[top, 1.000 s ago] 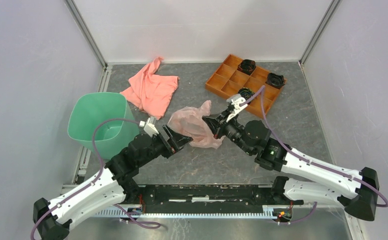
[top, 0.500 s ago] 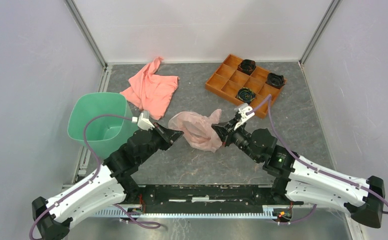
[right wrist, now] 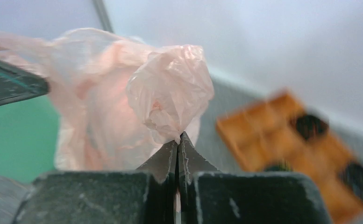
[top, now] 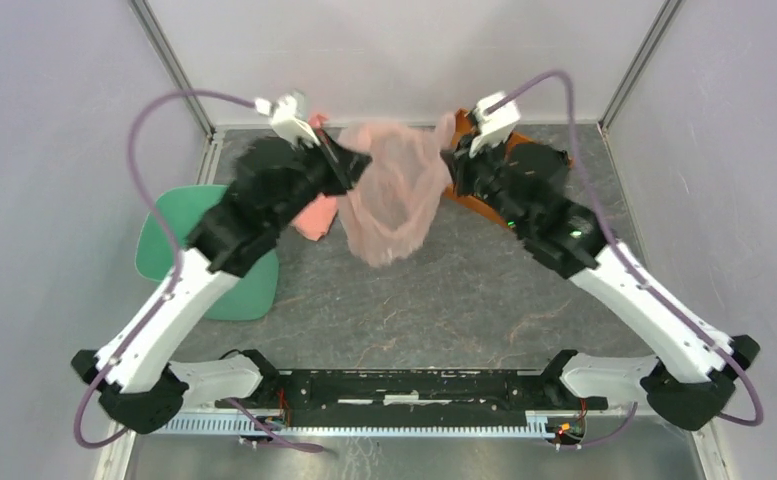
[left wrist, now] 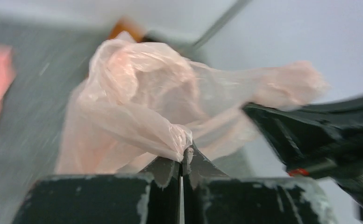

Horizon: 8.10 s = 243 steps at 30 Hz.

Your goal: Put the trash bags into the trash bin

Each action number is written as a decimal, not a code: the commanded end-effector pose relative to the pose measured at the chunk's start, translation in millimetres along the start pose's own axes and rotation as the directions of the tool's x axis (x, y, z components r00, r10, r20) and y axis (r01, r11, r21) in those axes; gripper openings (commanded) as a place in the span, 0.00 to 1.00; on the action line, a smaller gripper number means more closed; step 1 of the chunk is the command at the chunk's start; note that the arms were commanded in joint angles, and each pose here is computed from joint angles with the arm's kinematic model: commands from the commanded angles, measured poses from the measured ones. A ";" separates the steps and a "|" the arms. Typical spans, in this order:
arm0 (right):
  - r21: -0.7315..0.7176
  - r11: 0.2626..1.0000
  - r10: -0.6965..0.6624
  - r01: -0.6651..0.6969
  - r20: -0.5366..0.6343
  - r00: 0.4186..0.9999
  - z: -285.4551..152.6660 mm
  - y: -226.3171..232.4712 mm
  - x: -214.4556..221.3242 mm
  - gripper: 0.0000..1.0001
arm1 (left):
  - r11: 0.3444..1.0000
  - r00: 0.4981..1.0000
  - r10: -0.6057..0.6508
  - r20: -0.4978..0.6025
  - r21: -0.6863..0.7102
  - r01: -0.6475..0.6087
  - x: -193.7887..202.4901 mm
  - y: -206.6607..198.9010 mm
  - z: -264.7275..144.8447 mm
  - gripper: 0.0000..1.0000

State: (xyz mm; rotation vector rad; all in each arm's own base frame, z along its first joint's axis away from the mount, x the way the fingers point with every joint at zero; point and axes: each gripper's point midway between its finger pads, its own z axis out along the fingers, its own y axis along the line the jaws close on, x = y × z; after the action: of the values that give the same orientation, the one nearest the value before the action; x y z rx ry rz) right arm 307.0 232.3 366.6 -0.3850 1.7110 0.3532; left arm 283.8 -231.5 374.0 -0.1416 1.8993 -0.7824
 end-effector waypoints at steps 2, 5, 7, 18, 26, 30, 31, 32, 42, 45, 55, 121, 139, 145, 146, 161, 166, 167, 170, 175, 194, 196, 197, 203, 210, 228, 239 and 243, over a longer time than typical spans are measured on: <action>-0.268 0.952 0.006 0.146 0.494 0.870 -103.5 30.6 -164.6 0.01 | 0.788 0.933 0.105 0.345 0.543 -0.289 -112.7 -129.5 -140.6 0.02; -0.309 0.941 0.038 0.136 0.497 0.867 -96.8 35.3 -98.7 0.01 | 0.889 0.949 0.073 0.307 0.412 -0.202 -82.3 -77.0 -118.4 0.02; -0.235 0.972 0.098 -0.016 0.341 0.935 -57.6 20.1 -3.3 0.00 | 0.983 0.985 0.053 0.163 0.166 -0.081 -11.5 2.9 -61.6 0.02; -0.167 0.985 -0.019 0.048 0.168 0.986 -26.4 14.0 -18.0 0.00 | 0.972 0.985 0.166 0.056 0.158 -0.173 -3.9 -8.4 -38.3 0.02; -0.372 0.919 0.098 0.133 0.542 0.835 -118.3 40.8 -118.9 0.01 | 0.840 0.946 0.008 0.323 0.512 -0.181 -88.0 -95.7 -129.8 0.02; -0.287 0.955 0.124 -0.080 0.139 0.982 -41.8 30.7 87.1 0.00 | 0.998 1.000 -0.014 -0.006 0.066 0.014 64.3 51.9 -35.2 0.02; -0.295 0.950 0.111 -0.107 -0.003 0.994 -33.2 35.4 147.5 0.00 | 1.000 0.993 -0.019 -0.114 -0.022 0.017 109.9 84.7 -24.9 0.02; -0.298 0.945 0.106 -0.135 -0.113 0.988 -31.3 38.5 192.4 0.00 | 0.996 0.979 -0.034 -0.203 -0.091 0.016 147.6 111.5 -21.7 0.02; -0.298 0.953 0.012 0.052 0.210 0.978 -52.0 35.1 -7.8 0.00 | 0.946 0.995 0.099 0.008 0.309 -0.097 23.1 -17.1 -62.3 0.02; -0.380 0.920 0.070 0.101 0.412 0.908 -97.2 45.7 -105.9 0.00 | 0.832 0.980 0.064 0.188 0.531 -0.157 -56.5 -92.3 -124.1 0.02; -0.354 0.927 0.127 -0.125 -0.019 0.992 -41.2 46.1 149.9 0.00 | 0.996 0.993 -0.025 -0.118 0.078 0.034 105.8 67.2 -40.1 0.02; -0.269 0.957 0.158 -0.108 0.173 0.972 -94.5 11.8 56.7 0.01 | 0.945 0.997 0.031 -0.071 0.327 -0.007 50.9 -1.6 -88.3 0.17; -0.093 0.989 0.132 -0.112 0.252 0.959 -149.6 -41.2 47.7 0.01 | 0.862 0.950 0.310 0.033 -0.431 -0.267 -38.5 105.7 -112.9 1.00; -0.109 0.985 0.159 -0.133 0.275 0.948 -153.0 -40.5 52.2 0.01 | 0.588 0.915 0.403 -0.036 -0.755 -0.289 -46.2 170.9 -111.2 1.00; -0.104 0.987 0.146 -0.122 0.268 0.952 -154.0 -41.4 50.4 0.01 | 0.560 0.916 0.397 -0.052 -0.778 -0.286 -49.2 181.5 -107.9 1.00; -0.110 0.989 0.132 -0.100 0.338 0.932 -165.0 -43.1 16.6 0.01 | 0.692 0.943 0.232 -0.238 -0.641 -0.332 3.3 235.5 -69.9 0.23; -0.088 0.991 0.124 -0.098 0.381 0.916 -161.9 -45.5 -7.1 0.01 | 0.810 0.930 0.215 -0.299 -0.478 -0.341 29.0 208.6 -75.7 0.03; -0.068 0.992 0.127 -0.109 0.390 0.912 -161.1 -48.9 -12.7 0.01 | 0.837 0.931 0.211 -0.299 -0.437 -0.330 32.6 199.8 -77.6 0.02; 0.033 0.989 0.122 -0.146 0.386 0.915 -148.6 -63.0 -20.7 0.01 | 0.931 0.922 0.224 -0.317 -0.210 -0.298 50.3 160.3 -78.0 0.02; 0.224 0.969 0.030 -0.108 0.323 0.946 -126.7 -84.6 -37.1 0.01 | 0.966 0.909 0.253 -0.330 0.146 -0.215 76.7 101.9 -77.7 0.02; 0.399 0.903 -0.064 -0.162 0.496 0.866 -223.8 -140.2 -138.0 0.01 | 0.690 0.701 0.650 -0.294 0.616 -0.381 184.8 -54.4 -10.2 0.02; 0.376 0.915 -0.069 -0.148 0.505 0.860 -226.9 -136.8 -144.4 0.01 | 0.680 0.694 0.659 -0.290 0.623 -0.385 187.2 -56.1 -5.9 0.02; 0.359 0.923 -0.069 -0.140 0.511 0.857 -228.2 -133.8 -148.1 0.01 | 0.678 0.693 0.661 -0.287 0.624 -0.388 186.8 -57.1 -4.9 0.06; 0.250 0.962 -0.052 -0.108 0.558 0.828 -227.3 -113.9 -167.7 0.01 | 0.714 0.782 0.582 -0.221 0.599 -0.362 151.3 -66.3 -32.8 0.76; 0.121 0.991 -0.025 -0.058 0.591 0.806 -211.3 -83.9 -183.9 0.01 | 0.853 0.925 0.347 -0.154 0.463 -0.243 84.8 -58.4 -85.7 1.00; 0.004 0.997 0.055 -0.072 0.599 0.799 -200.8 -63.6 -171.1 0.01 | 0.952 0.995 -0.031 -0.090 -0.307 0.002 99.7 99.0 -77.7 0.87; -0.133 0.990 0.120 -0.044 0.639 0.760 -218.1 -41.9 -206.3 0.01 | 0.965 0.973 0.200 -0.114 -0.148 -0.216 95.4 45.2 -12.8 0.51; -0.234 0.972 0.164 -0.010 0.649 0.743 -216.7 -19.7 -230.7 0.01 | 0.963 0.965 0.218 -0.143 -0.127 -0.236 104.2 38.6 5.2 0.47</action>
State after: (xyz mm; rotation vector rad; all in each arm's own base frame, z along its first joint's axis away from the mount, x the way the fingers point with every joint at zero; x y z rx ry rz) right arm 172.9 111.3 599.0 -0.2268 1.0585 0.5425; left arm 234.8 -224.6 247.9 -0.0457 2.1221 -0.4453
